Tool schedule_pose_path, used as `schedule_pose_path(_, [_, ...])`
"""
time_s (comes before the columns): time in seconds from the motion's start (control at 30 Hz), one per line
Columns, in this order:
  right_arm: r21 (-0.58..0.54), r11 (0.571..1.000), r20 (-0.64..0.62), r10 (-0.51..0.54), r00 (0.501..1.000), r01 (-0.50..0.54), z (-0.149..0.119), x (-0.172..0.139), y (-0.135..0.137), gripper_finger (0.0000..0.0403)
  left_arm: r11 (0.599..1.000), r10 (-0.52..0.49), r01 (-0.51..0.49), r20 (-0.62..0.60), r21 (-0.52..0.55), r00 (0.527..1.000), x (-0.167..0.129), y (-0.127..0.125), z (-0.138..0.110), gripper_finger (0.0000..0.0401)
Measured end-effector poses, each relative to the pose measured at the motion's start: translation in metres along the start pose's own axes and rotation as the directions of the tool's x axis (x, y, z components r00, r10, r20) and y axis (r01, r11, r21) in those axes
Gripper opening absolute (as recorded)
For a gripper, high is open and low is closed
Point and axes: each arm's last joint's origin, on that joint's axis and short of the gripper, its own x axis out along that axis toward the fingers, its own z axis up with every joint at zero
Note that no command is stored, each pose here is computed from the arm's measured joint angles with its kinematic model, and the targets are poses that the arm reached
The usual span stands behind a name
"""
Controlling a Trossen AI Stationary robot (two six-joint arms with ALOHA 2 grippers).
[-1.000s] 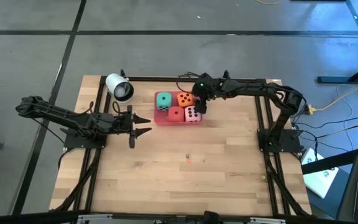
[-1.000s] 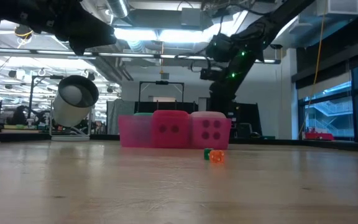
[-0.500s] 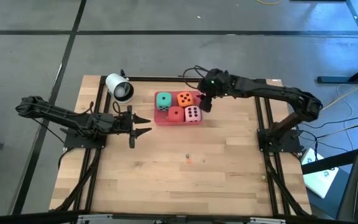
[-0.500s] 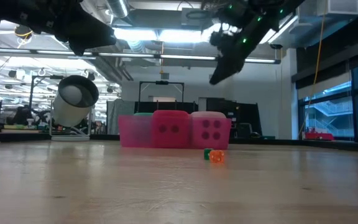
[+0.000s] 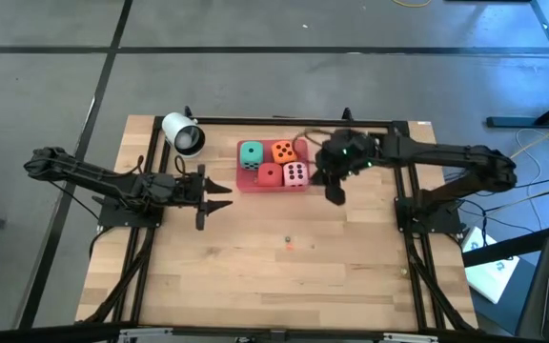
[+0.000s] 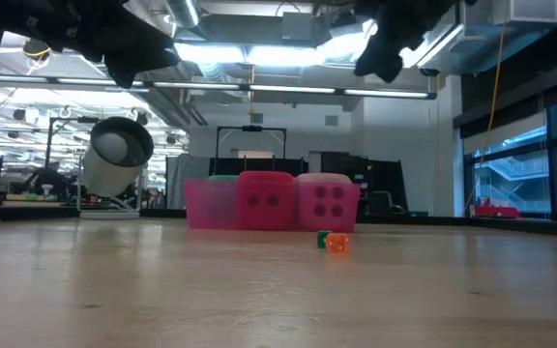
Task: Pick & Place Dice
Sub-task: Put the small green dice into the pink bin
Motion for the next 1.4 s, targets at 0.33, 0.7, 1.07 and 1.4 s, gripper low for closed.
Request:
schedule_pose_path(0.33, [0.120,0.993,-0.066,0.023,0.998,-0.015,-0.041,0.045,0.057,0.0165,0.995,-0.091,0.090,-0.012,-0.040,0.996,0.019,-0.007,-0.006,0.0157])
schedule_pose_path(0.7, [0.068,0.997,-0.051,0.038,0.998,-0.034,-0.084,0.089,0.097,0.0256,0.989,-0.137,0.130,-0.113,-0.071,0.984,0.060,-0.017,-0.032,0.0157])
schedule_pose_path(1.07, [0.081,0.996,0.158,-0.050,0.986,0.037,-0.122,0.111,0.136,0.0251,0.981,-0.145,0.175,-0.281,0.085,0.949,0.127,-0.041,-0.053,0.0157])
schedule_pose_path(1.4, [0.198,0.975,0.328,-0.158,0.931,0.096,-0.146,0.105,0.149,0.0251,0.962,-0.178,0.247,-0.416,0.116,0.892,0.181,-0.049,-0.091,0.0157])
